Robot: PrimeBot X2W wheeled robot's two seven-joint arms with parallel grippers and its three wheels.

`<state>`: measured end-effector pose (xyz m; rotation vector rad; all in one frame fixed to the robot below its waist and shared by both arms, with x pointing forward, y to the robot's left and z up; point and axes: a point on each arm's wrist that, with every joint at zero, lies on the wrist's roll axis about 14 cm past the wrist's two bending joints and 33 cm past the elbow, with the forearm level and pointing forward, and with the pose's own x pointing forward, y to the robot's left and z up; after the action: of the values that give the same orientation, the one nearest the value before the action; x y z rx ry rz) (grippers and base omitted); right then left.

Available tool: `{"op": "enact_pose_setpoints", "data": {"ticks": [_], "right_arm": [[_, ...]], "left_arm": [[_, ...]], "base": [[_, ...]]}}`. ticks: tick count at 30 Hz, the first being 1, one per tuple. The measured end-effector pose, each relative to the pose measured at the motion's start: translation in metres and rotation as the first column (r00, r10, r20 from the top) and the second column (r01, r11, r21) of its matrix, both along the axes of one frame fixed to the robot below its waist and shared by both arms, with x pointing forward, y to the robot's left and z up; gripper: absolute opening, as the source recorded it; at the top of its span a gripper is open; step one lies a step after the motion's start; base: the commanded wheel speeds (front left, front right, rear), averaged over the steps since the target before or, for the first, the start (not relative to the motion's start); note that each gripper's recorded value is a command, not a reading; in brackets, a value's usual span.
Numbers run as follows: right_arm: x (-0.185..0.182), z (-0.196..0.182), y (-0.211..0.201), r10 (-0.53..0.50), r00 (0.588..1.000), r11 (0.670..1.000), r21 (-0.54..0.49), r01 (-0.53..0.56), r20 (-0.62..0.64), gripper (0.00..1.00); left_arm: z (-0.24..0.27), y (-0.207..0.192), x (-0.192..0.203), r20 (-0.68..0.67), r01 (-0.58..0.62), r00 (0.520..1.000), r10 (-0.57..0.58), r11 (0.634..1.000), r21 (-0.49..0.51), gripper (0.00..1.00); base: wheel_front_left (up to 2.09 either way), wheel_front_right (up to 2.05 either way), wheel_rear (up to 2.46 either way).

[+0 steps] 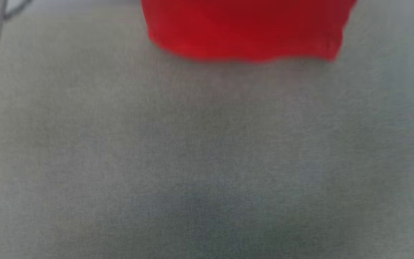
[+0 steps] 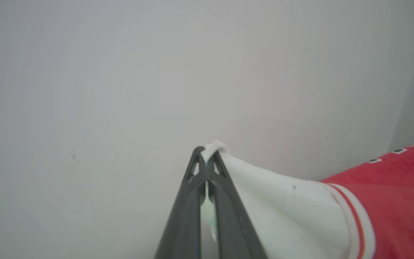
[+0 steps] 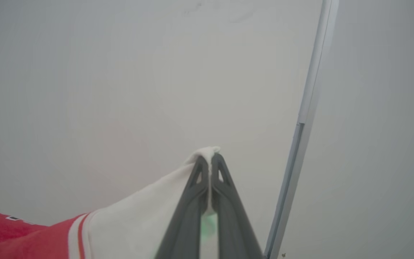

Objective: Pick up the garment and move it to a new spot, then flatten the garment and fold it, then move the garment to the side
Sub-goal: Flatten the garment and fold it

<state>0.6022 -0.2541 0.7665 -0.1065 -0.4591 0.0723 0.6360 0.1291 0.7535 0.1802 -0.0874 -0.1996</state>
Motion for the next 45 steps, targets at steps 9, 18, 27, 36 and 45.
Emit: {"op": "enact_pose_setpoints", "data": {"ticks": [9,18,27,36,45], "right_arm": [[0.044,-0.015,0.009,-0.021,0.995,0.993,-0.114,0.032,0.100,0.00],[0.054,-0.135,0.030,0.025,0.980,0.992,-0.114,-0.048,-0.195,0.00],[0.016,-0.218,0.046,0.107,0.865,0.989,-0.037,-0.144,-0.491,0.00],[-0.048,-0.256,0.055,0.198,0.705,0.971,0.037,-0.237,-0.681,0.00],[-0.107,-0.278,0.054,0.233,0.559,0.952,0.072,-0.296,-0.796,0.00]], "left_arm": [[0.007,0.011,0.040,0.294,-0.053,0.954,0.053,0.999,-0.008,0.00],[-0.089,0.036,0.043,0.041,-0.082,0.996,0.081,0.997,0.003,0.00],[-0.190,0.056,0.001,-0.326,-0.093,0.941,0.090,0.996,0.007,0.00],[-0.268,0.089,-0.077,-0.616,-0.132,0.778,0.121,0.991,0.028,0.00],[-0.300,0.105,-0.161,-0.749,-0.165,0.652,0.117,0.986,0.010,0.00]], "base": [[0.00,0.00,0.00],[0.00,0.00,0.00],[0.00,0.00,0.00],[0.00,0.00,0.00],[0.00,0.00,0.00]]}}
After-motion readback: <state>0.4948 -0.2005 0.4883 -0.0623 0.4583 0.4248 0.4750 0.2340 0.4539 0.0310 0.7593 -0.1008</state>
